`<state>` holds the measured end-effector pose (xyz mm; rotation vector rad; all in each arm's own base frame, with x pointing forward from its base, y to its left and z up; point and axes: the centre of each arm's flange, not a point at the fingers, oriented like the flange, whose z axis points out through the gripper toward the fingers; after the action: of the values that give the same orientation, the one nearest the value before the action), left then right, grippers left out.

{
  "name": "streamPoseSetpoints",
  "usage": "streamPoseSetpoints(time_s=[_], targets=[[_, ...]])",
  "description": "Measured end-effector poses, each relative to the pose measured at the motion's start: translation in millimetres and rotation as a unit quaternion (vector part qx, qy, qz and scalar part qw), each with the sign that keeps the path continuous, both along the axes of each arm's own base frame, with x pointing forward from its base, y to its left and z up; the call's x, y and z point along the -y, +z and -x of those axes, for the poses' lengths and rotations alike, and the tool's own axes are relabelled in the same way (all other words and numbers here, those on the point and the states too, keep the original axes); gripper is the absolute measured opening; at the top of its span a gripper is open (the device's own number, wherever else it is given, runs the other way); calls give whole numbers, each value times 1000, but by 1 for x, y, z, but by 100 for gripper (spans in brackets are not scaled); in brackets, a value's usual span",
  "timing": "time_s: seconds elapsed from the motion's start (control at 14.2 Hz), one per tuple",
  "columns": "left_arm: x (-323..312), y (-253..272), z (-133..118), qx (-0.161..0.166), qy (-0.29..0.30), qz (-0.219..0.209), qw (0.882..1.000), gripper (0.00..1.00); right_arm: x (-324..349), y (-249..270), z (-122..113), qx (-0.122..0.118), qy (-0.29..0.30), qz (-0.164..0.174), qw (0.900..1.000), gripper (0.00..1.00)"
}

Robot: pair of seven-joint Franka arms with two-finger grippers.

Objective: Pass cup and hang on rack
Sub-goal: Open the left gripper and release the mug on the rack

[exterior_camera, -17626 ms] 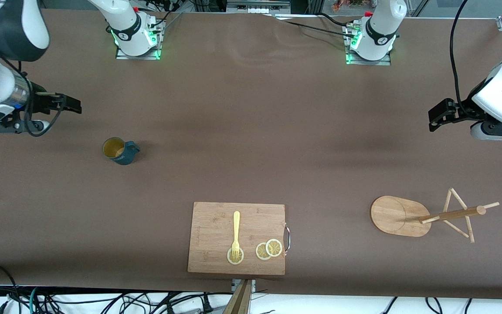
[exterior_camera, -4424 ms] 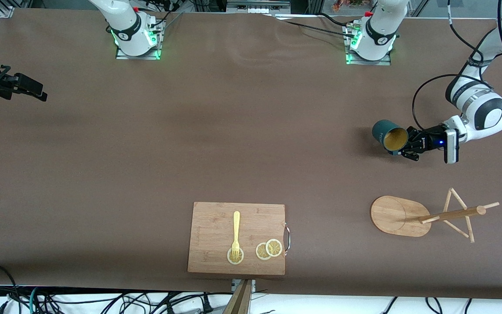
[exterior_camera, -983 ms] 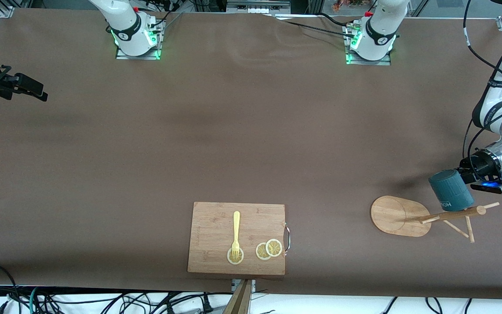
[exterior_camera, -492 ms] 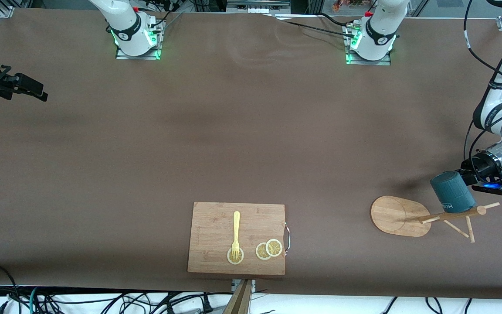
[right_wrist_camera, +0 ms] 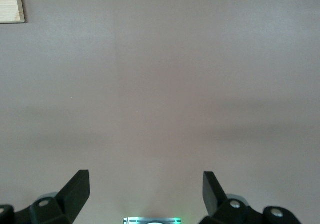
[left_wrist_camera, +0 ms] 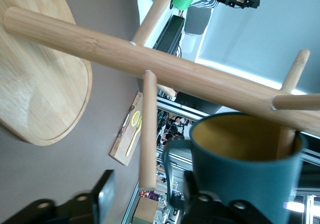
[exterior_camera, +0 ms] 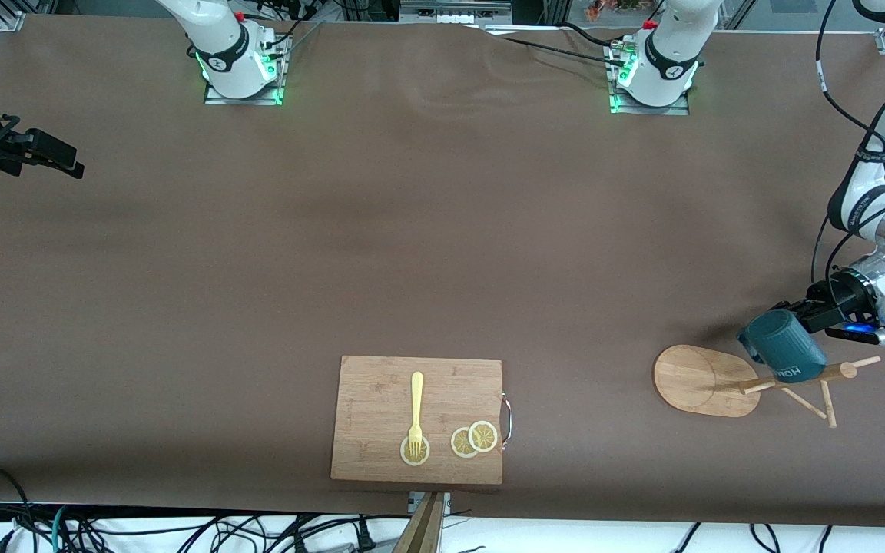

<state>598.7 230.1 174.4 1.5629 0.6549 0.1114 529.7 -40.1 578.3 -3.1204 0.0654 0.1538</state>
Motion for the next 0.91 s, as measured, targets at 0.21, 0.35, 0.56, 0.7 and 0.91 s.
streamPoseSetpoints(time_s=[0.21,0.35,0.56,0.7,0.91], targets=[[-1,-4,3,-5,-12,-12,1000,96,0,0,0,0,0,0,1000,100],[-7,-7,7,-5,-37,-37,999,100,0,0,0,0,0,0,1000,100],[-25,2,18,17,-91,-59,994,100,0,0,0,0,0,0,1000,100],[-44,2,32,28,-117,-84,989,100,0,0,0,0,0,0,1000,100],[-77,15,45,47,-151,-124,980,100,0,0,0,0,0,0,1000,100]])
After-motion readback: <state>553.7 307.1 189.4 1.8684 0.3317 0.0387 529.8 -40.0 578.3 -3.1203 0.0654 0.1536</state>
